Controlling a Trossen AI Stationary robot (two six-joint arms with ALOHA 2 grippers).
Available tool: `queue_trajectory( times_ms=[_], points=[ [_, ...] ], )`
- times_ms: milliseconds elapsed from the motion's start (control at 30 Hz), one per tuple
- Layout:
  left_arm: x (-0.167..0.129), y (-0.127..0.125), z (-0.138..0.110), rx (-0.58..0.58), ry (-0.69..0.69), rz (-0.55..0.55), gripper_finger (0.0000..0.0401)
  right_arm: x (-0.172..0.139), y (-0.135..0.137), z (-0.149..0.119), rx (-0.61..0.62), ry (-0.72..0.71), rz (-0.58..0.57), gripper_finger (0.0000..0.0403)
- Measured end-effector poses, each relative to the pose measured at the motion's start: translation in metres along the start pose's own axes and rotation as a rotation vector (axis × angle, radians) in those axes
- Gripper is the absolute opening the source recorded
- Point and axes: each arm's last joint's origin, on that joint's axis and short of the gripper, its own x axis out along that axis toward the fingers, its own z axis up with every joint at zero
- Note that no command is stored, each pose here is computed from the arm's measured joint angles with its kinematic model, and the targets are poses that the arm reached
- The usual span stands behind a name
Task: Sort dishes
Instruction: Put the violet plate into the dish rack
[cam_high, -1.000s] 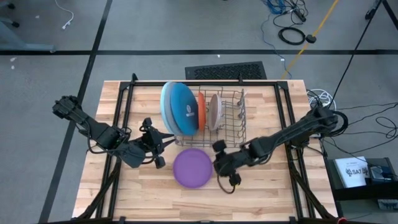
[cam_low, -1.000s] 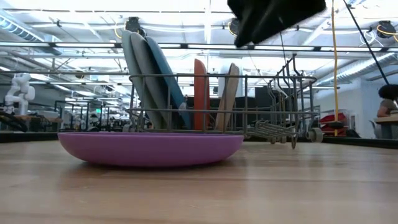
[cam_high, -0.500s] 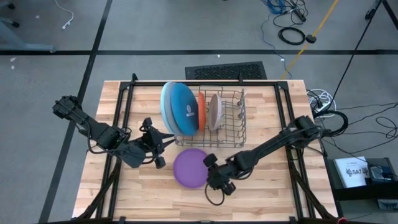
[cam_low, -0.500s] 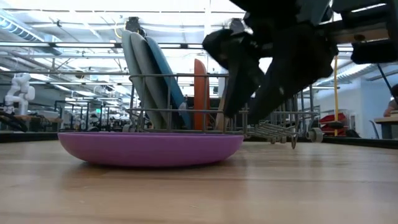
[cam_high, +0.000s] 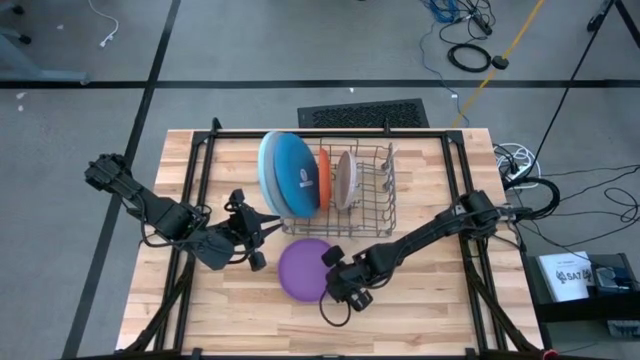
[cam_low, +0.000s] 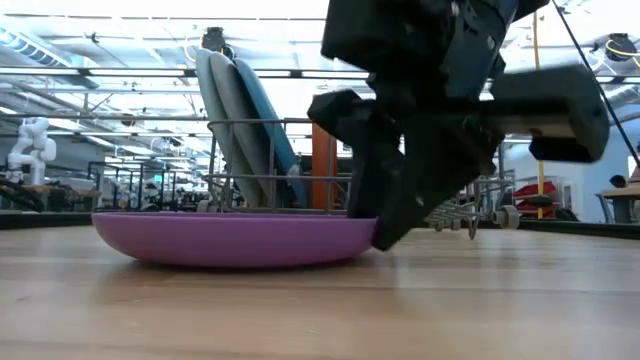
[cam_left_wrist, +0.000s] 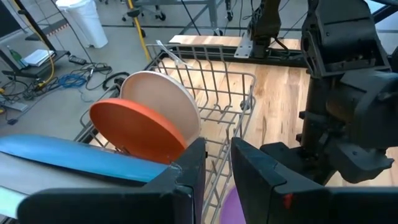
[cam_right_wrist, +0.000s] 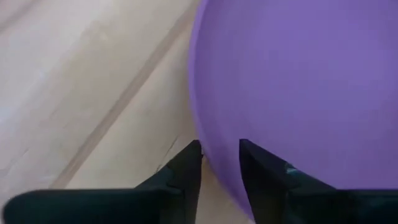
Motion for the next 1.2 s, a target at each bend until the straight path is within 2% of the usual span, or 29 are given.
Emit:
queue_trajectory(
  times_ms=[267, 467, 567, 700, 933, 1100, 1200],
  points=[
    [0.000, 0.000, 0.000, 0.000, 0.000, 0.000, 0.0080, 0.007, 0.003, -0.003, -0.028, 0.034, 0.005, 0.0017],
    [0.000, 0.000, 0.000, -0.001, 0.002, -0.005, 0.0080, -0.005, 0.007, -0.001, -0.042, 0.027, 0.038, 0.0005],
    [0.000, 0.000, 0.000, -0.001, 0.003, -0.006, 0.0080, -0.023, 0.008, 0.008, -0.025, -0.037, 0.077, 0.0003],
    [0.000, 0.000, 0.000, -0.001, 0.003, -0.006, 0.0080, -0.059, 0.010, 0.024, -0.028, -0.139, 0.092, 0.0003],
    [0.000, 0.000, 0.000, -0.001, 0.002, -0.007, 0.0080, -0.155, 0.000, 0.045, -0.042, -0.384, 0.041, 0.0002],
    [0.000, -0.004, 0.005, -0.032, -0.020, -0.071, 0.0080, -0.235, -0.007, 0.039, -0.071, -0.573, -0.027, 0.0002],
    [-0.002, -0.008, 0.010, -0.009, -0.062, -0.120, 0.0080, -0.268, -0.009, 0.024, -0.071, -0.614, -0.052, 0.0002]
  ],
)
